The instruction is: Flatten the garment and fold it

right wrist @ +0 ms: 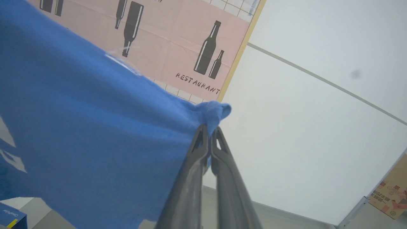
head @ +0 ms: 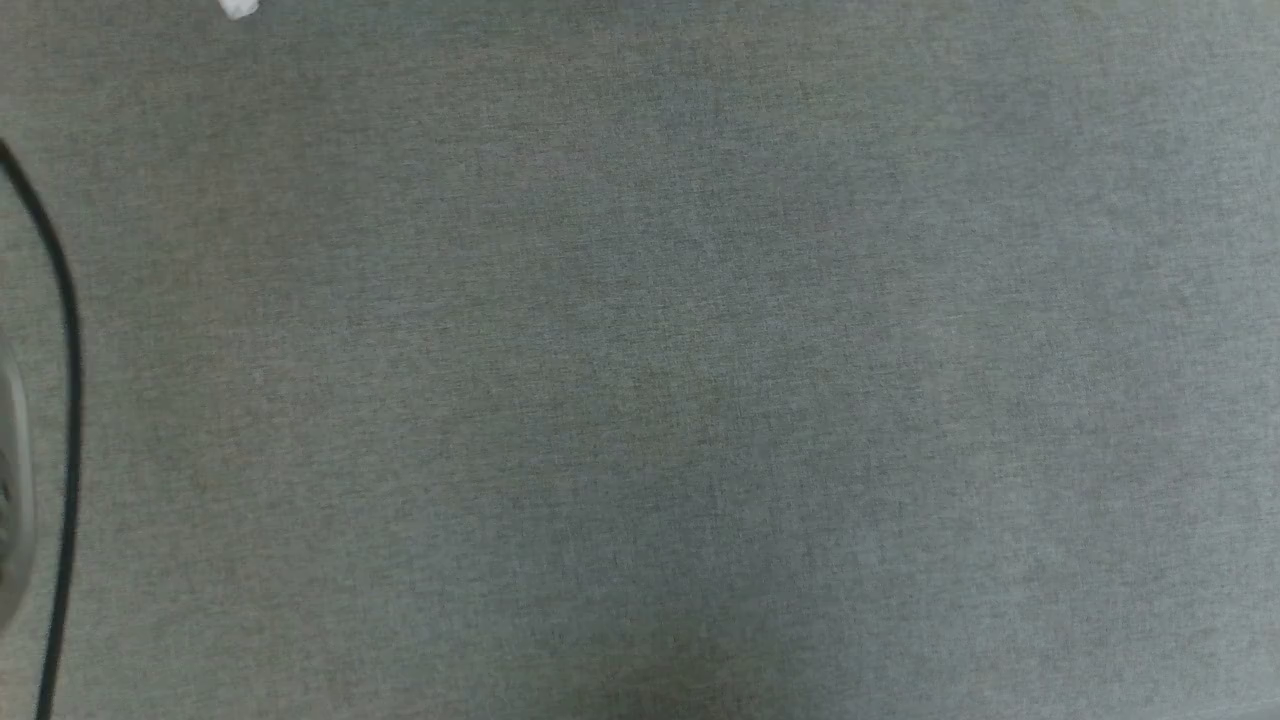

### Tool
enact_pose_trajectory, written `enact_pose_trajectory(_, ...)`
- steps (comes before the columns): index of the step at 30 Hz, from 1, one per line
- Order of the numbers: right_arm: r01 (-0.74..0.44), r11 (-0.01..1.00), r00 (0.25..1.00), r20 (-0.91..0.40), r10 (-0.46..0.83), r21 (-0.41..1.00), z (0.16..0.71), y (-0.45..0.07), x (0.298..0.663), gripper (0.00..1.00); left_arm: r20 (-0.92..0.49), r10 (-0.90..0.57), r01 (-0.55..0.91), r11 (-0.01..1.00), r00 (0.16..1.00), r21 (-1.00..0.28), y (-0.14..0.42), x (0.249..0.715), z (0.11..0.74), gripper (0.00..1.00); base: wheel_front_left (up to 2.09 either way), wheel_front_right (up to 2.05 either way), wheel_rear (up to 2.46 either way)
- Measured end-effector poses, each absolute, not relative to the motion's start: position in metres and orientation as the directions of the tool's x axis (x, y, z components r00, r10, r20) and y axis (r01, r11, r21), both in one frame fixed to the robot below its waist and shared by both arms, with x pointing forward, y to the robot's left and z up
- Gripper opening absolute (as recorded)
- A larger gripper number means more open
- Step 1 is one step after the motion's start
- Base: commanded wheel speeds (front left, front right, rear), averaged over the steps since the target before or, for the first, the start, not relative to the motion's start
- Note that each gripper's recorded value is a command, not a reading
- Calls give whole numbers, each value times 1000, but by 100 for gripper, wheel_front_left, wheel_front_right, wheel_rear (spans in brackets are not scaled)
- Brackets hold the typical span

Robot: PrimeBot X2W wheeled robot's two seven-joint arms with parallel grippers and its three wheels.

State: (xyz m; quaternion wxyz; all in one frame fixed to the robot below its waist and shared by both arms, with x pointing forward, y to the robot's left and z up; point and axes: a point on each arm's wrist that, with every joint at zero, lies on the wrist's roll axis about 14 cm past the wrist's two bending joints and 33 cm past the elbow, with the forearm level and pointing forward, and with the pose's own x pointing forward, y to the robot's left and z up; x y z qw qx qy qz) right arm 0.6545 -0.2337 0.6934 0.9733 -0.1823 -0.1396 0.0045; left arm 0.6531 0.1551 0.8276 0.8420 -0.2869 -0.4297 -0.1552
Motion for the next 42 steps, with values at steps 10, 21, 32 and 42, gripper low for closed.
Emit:
enact_pose_trajectory(10, -104, 958, 994, -66, 90, -266, 546, -223, 622, 0, 327, -176, 275, 918, 929, -286, 164, 656, 607, 0, 0, 0, 0)
enact_pose_trajectory(21, -174, 978, 937, -325, 128, -117, 459, -214, 511, 0, -327, -199, 117, 960, 924, -253, 190, 482, 419, 0, 0, 0, 0)
enact_pose_trajectory(32, -75, 995, 905, -423, 44, -58, 434, -232, 413, 0, -597, -266, 4, 915, 756, -402, 175, 333, 385, 0, 0, 0, 0)
enact_pose_trajectory(42, 31, 999, 860, -508, -37, -21, 413, -246, 361, 0, -698, -298, -100, 878, 651, -469, 163, 257, 378, 0, 0, 0, 0)
